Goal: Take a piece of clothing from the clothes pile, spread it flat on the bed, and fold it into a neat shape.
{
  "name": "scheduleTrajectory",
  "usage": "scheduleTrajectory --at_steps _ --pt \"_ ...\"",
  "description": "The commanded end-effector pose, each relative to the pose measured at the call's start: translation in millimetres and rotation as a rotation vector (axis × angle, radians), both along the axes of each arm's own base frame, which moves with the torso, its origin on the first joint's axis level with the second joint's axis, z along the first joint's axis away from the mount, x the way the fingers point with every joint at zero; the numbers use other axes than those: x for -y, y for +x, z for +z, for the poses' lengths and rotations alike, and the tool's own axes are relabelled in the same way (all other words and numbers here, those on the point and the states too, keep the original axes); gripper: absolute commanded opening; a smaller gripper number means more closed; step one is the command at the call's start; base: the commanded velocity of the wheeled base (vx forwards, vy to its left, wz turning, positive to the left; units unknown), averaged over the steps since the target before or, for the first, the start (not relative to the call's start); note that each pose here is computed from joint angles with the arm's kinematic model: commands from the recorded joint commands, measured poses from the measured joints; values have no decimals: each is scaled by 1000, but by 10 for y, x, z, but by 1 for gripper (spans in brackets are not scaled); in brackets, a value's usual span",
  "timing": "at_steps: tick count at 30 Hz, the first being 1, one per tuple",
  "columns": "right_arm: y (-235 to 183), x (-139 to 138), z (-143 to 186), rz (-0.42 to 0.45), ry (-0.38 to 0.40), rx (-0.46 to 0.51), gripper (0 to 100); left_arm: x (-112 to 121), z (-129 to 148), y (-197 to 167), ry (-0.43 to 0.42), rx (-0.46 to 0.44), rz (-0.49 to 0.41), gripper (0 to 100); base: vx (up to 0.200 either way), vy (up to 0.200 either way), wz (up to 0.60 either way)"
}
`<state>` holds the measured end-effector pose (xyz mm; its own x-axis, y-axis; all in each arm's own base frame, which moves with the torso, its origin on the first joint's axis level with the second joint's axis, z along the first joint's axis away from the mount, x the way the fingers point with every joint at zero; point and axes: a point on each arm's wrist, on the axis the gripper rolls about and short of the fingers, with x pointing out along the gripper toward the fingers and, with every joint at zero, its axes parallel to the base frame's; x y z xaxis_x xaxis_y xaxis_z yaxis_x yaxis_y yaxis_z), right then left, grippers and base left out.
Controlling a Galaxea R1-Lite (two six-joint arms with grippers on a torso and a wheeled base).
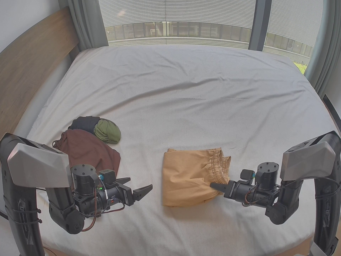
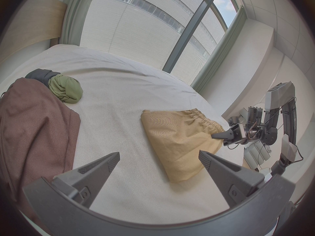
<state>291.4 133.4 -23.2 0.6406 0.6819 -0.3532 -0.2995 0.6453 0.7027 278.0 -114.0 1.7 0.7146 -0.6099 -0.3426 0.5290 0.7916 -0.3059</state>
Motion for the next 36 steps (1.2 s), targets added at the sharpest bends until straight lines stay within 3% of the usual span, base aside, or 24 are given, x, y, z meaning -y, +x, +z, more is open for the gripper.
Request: scheduleTrajectory --at_steps 1,14,22,36 --pt "-2 -13 239 34 38 65 0 -31 9 -25 3 -6 7 100 0 0 0" --pt "-19 -53 675 130 119 187 0 -44 -8 -49 13 -14 4 100 0 0 0" --pt "135 -115 828 132 147 263 0 -47 -11 -56 14 -17 4 100 0 0 0" --pt "452 -254 1179 125 195 297 0 -45 -23 -53 15 -20 4 100 0 0 0"
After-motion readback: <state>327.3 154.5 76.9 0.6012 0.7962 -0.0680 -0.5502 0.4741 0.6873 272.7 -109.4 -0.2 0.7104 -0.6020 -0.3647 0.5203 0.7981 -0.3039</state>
